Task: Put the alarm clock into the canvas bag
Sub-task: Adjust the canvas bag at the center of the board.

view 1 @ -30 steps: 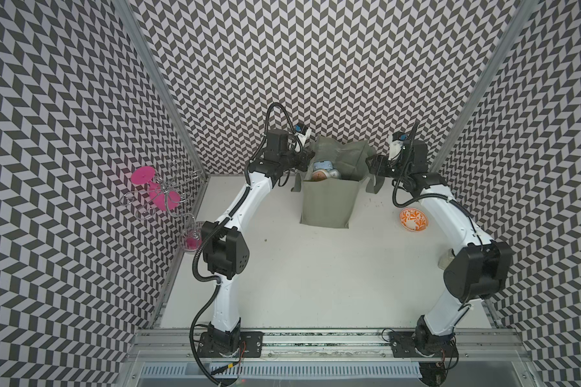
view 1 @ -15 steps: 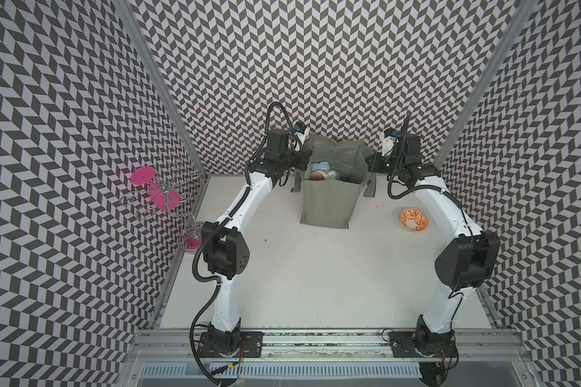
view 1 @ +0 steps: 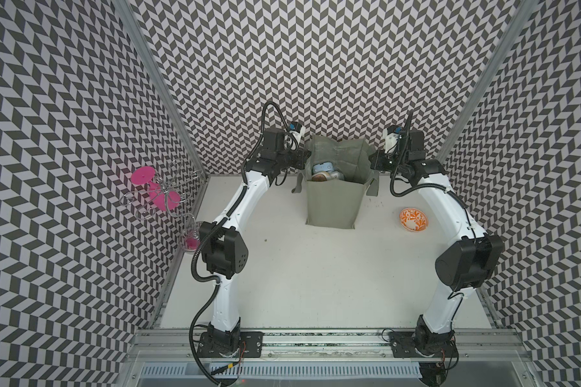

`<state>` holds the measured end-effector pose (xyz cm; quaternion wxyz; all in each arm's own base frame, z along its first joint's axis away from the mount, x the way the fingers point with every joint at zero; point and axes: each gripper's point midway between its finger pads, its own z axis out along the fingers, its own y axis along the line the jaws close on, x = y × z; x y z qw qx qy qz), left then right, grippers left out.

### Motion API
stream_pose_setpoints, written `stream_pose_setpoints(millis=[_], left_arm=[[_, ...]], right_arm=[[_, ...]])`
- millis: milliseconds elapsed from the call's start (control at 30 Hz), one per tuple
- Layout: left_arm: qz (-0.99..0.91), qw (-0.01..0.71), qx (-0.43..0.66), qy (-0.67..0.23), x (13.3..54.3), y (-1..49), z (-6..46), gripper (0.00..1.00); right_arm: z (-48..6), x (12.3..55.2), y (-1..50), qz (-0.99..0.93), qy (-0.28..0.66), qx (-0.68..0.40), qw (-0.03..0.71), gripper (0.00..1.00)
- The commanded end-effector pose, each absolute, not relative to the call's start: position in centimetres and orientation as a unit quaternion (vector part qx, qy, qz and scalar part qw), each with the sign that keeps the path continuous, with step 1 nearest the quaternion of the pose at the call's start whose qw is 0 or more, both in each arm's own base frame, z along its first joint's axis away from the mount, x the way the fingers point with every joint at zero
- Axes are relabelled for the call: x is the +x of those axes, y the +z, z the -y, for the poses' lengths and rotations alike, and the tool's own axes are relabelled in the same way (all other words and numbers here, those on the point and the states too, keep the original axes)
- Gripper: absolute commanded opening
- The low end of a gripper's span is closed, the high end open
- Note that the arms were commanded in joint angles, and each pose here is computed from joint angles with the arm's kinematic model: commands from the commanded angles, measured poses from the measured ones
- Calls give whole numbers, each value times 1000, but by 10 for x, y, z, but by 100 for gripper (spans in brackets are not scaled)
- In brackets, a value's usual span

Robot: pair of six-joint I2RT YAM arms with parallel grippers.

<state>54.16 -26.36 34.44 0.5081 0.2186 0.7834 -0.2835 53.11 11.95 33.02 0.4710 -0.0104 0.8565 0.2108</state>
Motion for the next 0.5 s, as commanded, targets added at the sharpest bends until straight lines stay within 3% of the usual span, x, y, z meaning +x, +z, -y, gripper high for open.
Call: stream_pose_setpoints(millis=[0,33,67,100,133,233,333,367,467], left_arm=[[-707,591,239,-306,531,426,269,0],[-710,589,237,-305,532,424,269,0],[-712,589,234,-302,533,422,268,4],[-715,591,227,-296,534,423,264,8],[-715,596,220,-291,534,426,261,16],[-704,621,203,-279,527,448,246,53],[-693,654,173,-250,514,473,222,90],[-688,665,162,-241,507,480,212,97],[-675,694,119,-222,479,494,177,99]], right_arm=[[-99,539,398,-794,212,-22,570,0],[-98,538,395,-795,216,-23,566,2],[-96,536,393,-794,219,-27,566,18],[-95,531,394,-792,218,-31,570,45],[-95,526,397,-788,216,-34,576,65],[-83,509,411,-779,195,-25,596,100],[-67,484,421,-769,189,-9,610,99],[-60,473,423,-765,185,1,617,100],[-37,440,418,-746,171,45,642,99]])
